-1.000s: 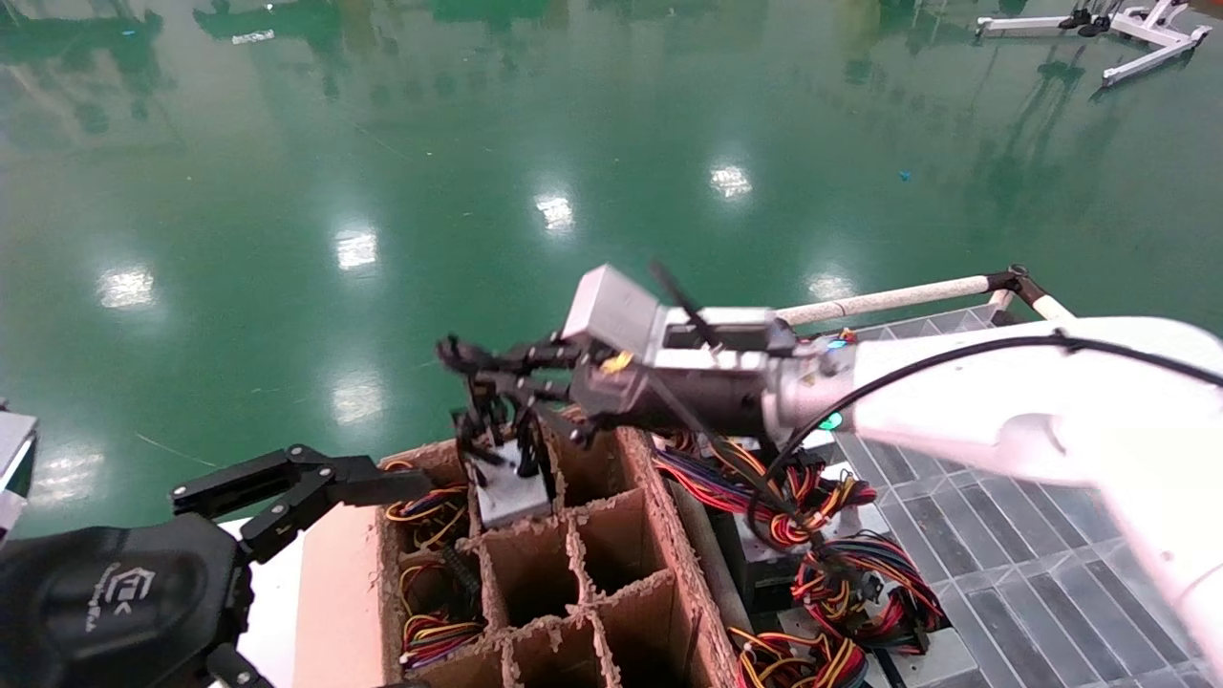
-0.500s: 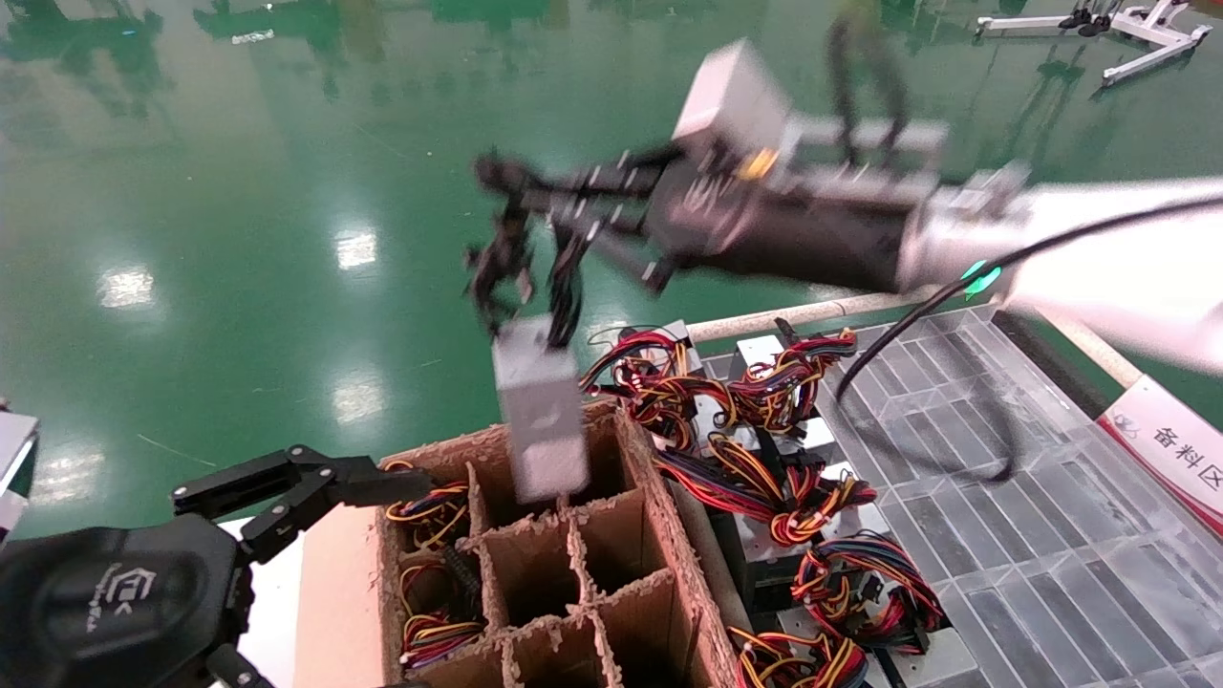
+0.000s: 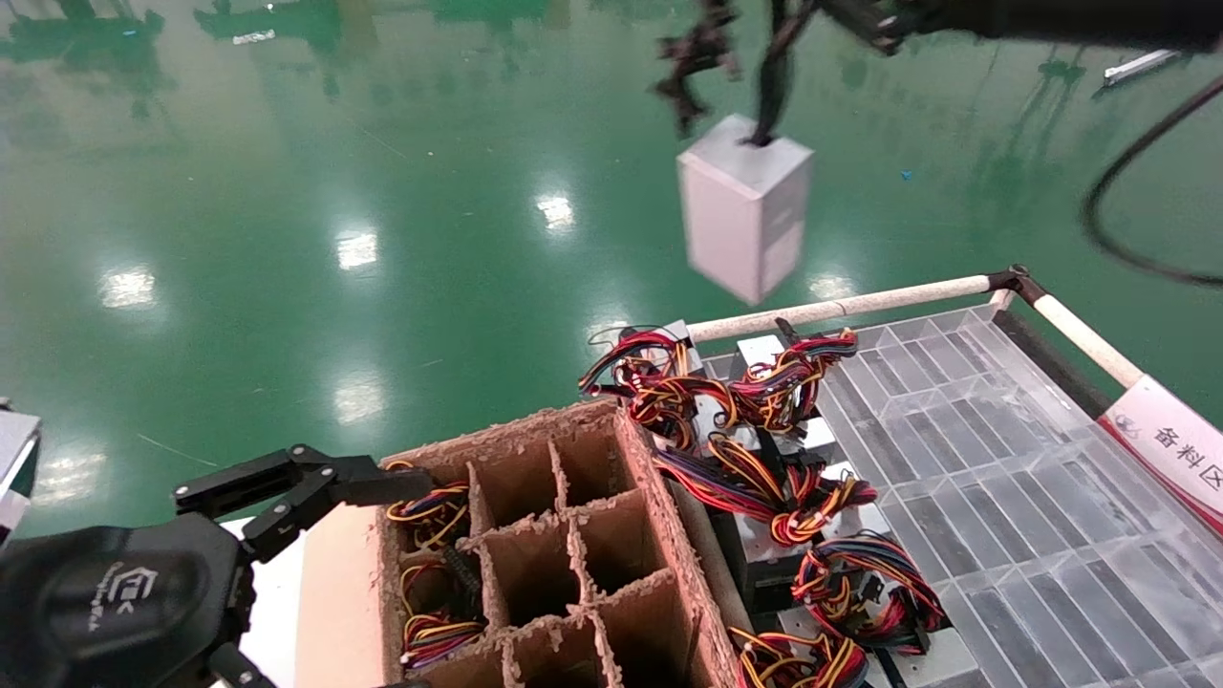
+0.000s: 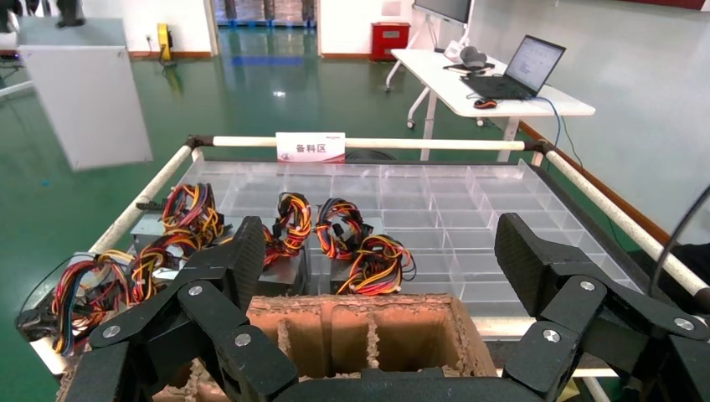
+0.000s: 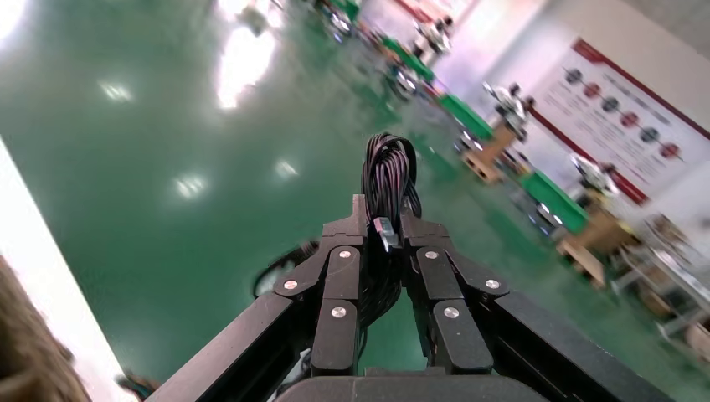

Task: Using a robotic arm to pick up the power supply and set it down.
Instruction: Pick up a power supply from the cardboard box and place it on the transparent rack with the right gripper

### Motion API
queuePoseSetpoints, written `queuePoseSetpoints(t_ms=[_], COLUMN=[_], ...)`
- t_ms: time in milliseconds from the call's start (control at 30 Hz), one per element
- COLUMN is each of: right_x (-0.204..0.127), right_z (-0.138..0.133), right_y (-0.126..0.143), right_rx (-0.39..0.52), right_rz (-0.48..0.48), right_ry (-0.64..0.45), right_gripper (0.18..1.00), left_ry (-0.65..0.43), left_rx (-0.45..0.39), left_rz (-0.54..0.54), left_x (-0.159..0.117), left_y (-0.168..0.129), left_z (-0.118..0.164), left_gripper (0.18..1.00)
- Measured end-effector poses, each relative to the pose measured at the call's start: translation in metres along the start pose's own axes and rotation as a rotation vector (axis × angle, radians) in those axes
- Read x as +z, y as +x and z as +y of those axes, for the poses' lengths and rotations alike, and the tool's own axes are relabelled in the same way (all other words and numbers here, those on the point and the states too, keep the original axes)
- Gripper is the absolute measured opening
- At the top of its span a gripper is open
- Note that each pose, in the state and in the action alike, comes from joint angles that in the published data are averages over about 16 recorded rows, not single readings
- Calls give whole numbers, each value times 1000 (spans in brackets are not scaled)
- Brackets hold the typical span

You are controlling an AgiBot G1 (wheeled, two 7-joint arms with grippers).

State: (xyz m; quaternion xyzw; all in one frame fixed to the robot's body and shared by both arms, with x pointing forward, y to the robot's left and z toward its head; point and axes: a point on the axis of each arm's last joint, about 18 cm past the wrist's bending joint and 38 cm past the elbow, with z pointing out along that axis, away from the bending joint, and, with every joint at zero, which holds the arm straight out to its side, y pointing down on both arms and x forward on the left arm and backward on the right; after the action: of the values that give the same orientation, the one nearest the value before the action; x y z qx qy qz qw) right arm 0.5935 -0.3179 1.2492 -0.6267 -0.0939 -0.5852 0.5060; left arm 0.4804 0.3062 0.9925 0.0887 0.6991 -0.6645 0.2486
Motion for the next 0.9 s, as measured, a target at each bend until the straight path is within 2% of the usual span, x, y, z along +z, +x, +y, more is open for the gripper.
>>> queuePoseSetpoints(t_ms=[167,333,900], right_x=[-26,-49,-103], right_z=[9,27,97], right_y=[18,24,7], right_rx=[-14,-5,120], right_rz=[39,55,80], right_ry=[-81,-157,-314], right_gripper=[242,242,241], left_ry=[0,0,0], left_rx=[0,0,0], left_rz=[0,0,0], left_x=[0,0,0], left_y=[0,0,0], left_z=[0,0,0], left_gripper=[1000,1000,1000])
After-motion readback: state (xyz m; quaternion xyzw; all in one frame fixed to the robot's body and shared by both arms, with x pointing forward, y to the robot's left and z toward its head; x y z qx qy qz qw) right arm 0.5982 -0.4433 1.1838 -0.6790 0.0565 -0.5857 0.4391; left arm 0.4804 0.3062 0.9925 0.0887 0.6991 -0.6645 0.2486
